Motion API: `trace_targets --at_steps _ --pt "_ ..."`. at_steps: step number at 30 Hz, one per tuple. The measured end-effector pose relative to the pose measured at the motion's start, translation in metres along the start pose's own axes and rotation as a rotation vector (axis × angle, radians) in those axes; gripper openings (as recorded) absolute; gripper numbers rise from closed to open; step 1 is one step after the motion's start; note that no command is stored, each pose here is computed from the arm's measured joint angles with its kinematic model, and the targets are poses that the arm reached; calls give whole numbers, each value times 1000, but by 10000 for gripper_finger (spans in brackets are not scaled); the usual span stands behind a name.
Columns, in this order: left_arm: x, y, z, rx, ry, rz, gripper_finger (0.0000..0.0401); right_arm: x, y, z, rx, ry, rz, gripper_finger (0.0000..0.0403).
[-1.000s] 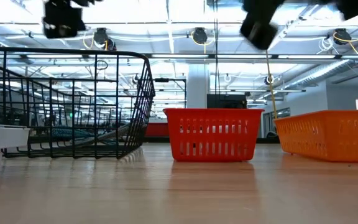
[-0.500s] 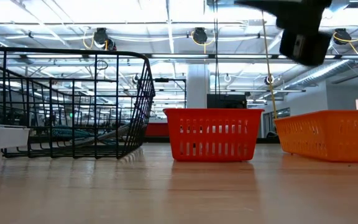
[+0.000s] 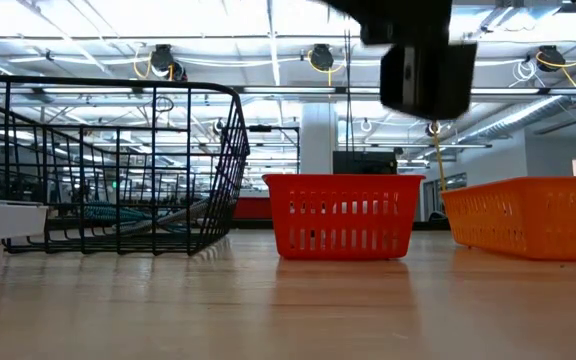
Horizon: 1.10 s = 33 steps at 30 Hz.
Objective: Pick and place items into bin
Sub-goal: Put the top white card reader box into the orange bin
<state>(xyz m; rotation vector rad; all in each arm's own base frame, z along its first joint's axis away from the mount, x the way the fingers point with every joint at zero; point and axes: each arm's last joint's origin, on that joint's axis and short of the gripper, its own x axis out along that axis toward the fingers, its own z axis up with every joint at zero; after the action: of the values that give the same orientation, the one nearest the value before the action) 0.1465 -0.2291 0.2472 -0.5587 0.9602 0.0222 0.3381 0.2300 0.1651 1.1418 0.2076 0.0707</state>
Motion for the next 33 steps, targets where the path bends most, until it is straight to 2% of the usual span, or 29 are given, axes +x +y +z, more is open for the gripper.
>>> trace_targets --at_steps 7,10,14,21,33 --pt "23 -3 -27 25 105 64 183 18 -16 -17 126 33 -49 205" --pt "29 -3 -36 34 132 87 167 23 -25 -23 177 38 -70 205" --pt "35 -3 -39 42 142 110 119 26 -32 -23 217 33 -84 205" --pt "40 -2 -42 77 159 125 9 30 -34 -14 223 7 -90 205" --pt "41 -1 -40 144 134 130 10 33 -37 -8 222 -13 -96 205"
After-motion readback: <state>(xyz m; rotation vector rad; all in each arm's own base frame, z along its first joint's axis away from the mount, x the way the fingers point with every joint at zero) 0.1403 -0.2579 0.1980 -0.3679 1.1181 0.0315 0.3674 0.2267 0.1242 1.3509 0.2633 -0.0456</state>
